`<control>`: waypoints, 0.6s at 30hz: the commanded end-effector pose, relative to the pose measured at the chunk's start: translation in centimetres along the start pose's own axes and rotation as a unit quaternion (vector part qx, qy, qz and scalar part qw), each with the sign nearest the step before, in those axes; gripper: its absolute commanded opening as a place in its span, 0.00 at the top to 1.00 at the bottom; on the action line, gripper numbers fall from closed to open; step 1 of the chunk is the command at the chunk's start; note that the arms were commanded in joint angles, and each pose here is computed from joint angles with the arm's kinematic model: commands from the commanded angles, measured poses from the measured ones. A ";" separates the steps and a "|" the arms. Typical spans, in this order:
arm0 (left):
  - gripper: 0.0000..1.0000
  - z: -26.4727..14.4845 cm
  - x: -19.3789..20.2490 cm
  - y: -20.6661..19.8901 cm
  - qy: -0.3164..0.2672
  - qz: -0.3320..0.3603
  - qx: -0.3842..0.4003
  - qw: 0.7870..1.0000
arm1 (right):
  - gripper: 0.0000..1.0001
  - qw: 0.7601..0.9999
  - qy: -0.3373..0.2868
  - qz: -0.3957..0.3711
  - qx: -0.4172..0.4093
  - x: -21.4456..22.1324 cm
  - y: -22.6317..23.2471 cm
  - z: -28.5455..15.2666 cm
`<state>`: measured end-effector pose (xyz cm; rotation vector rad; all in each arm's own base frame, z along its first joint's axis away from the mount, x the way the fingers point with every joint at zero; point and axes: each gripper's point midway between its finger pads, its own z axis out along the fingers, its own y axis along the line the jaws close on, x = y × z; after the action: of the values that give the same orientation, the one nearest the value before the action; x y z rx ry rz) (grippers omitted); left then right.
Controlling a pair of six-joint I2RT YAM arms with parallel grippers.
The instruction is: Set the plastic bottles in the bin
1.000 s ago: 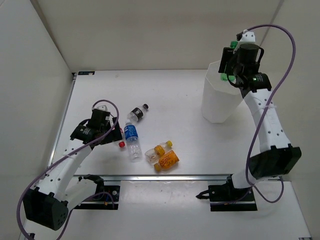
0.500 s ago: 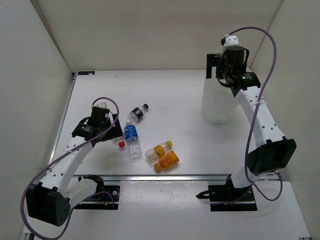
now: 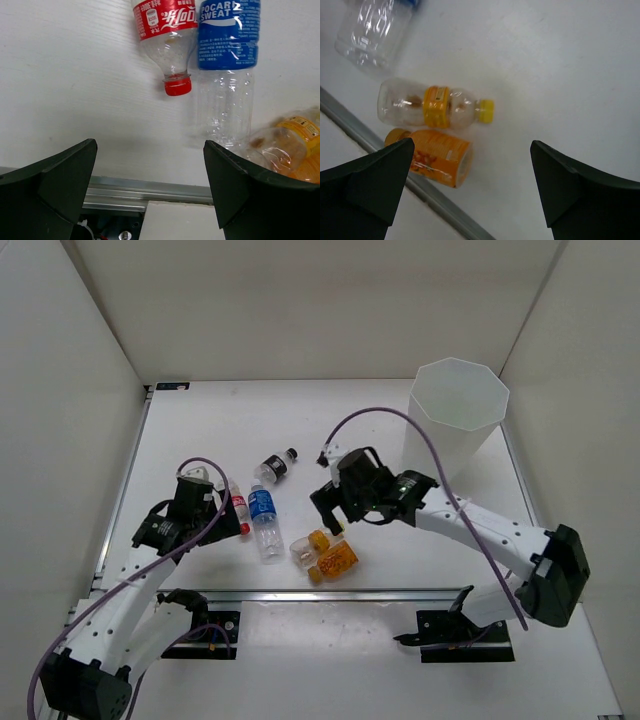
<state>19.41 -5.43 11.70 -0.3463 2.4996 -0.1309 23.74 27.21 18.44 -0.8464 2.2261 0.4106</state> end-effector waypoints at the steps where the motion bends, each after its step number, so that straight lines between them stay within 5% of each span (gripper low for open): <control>1: 0.02 -1.0 0.0 -0.9 -0.007 -0.013 0.023 1.000 | 0.01 1.000 -0.002 0.025 -0.019 -0.3 2.0 1.6; 10: 0.02 -1.6 -1.7 0.3 -0.035 -0.083 -0.011 0.996 | 0.01 0.967 -0.098 0.234 0.037 -8.9 -1.8 8.2; 18: 0.01 -2.5 -3.8 1.0 -0.078 -0.121 -0.028 0.989 | 0.01 0.939 -0.082 0.317 0.102 -12.8 -0.8 16.1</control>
<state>19.79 -4.34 13.60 -0.5878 2.4005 -0.1324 38.28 38.74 15.52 -0.1330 2.3075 0.5119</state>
